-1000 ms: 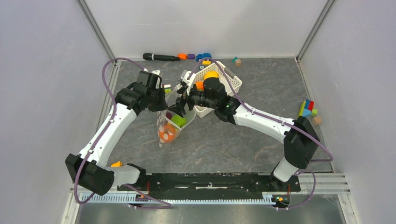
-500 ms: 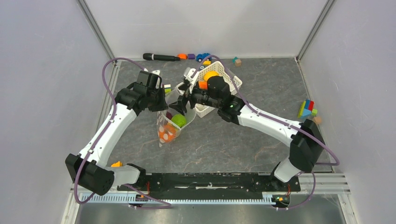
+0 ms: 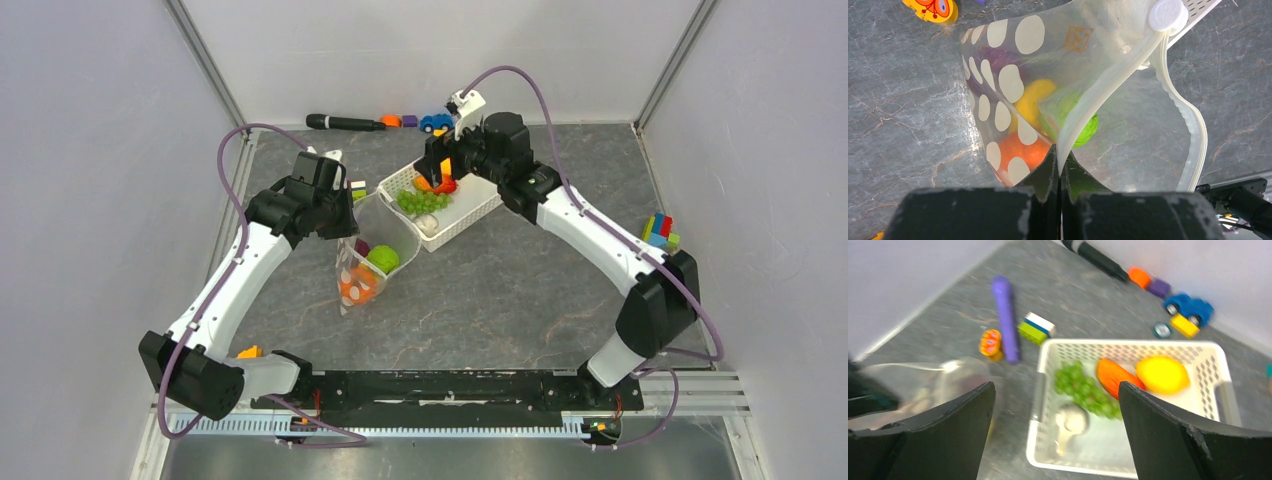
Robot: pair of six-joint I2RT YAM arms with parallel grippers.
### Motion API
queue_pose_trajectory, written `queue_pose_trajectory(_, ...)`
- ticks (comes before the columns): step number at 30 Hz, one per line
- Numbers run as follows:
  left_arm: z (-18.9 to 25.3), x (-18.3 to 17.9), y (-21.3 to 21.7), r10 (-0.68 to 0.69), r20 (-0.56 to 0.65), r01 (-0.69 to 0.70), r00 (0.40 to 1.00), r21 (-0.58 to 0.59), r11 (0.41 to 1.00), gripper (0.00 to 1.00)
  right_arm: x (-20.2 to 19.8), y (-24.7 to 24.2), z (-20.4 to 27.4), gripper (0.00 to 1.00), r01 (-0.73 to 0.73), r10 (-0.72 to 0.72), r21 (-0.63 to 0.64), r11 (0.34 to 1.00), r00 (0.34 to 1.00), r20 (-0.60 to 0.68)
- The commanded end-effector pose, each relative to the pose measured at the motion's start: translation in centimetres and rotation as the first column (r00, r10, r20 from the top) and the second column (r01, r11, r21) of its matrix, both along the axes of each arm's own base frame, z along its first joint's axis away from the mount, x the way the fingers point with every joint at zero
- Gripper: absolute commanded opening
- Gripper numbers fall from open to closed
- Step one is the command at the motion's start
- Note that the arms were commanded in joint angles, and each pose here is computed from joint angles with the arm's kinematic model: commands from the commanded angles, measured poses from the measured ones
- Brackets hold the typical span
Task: Place the food in the zip-top bag and seal the zipper
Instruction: Pick up the fake fruit from the bin.
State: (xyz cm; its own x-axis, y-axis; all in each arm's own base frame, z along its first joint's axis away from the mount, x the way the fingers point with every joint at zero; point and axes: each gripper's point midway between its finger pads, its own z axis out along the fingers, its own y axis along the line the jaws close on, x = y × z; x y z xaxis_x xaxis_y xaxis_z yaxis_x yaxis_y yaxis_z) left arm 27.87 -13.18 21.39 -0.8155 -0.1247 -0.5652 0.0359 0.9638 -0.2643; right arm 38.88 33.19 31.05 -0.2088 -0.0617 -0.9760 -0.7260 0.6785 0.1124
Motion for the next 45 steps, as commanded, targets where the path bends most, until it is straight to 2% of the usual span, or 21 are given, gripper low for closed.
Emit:
queue_pose_trajectory(1,1.2,0.4,0.0,-0.032,0.062,0.032,0.998,0.002,0.999,0.02,2.8,-2.6,-5.5,0.98,0.126,-0.146,-0.167,0.978,0.983,-0.114)
queue_pose_trajectory(6,1.3,0.4,0.0,-0.032,0.066,0.032,0.997,0.001,0.999,0.02,5.2,-4.4,-9.5,0.98,0.228,-0.276,-0.309,0.923,0.954,-0.120)
queue_pose_trajectory(14,0.9,0.6,-0.1,-0.038,0.053,0.037,0.998,0.012,0.999,0.02,7.3,-3.9,-14.8,0.98,0.220,-0.306,-0.409,0.886,0.939,-0.158)
queue_pose_trajectory(22,0.7,0.7,0.3,-0.023,0.057,0.021,0.998,0.031,0.999,0.02,8.2,-2.3,-18.2,0.98,0.157,-0.264,-0.433,0.887,0.943,-0.200)
queue_pose_trajectory(30,0.5,0.8,0.1,-0.029,0.044,0.028,0.999,0.025,0.999,0.02,7.6,-0.3,-20.8,0.96,0.060,-0.183,-0.396,0.916,0.942,-0.282)
queue_pose_trajectory(41,0.6,0.8,0.2,-0.027,0.049,0.026,0.998,0.028,0.999,0.02,9.8,-0.3,-25.6,0.92,0.083,-0.215,-0.451,0.889,0.944,-0.250)
queue_pose_trajectory(45,0.5,0.8,0.2,-0.028,0.047,0.027,0.999,0.029,0.999,0.02,9.5,-0.3,-27.2,0.86,0.068,-0.214,-0.464,0.883,0.939,-0.269)
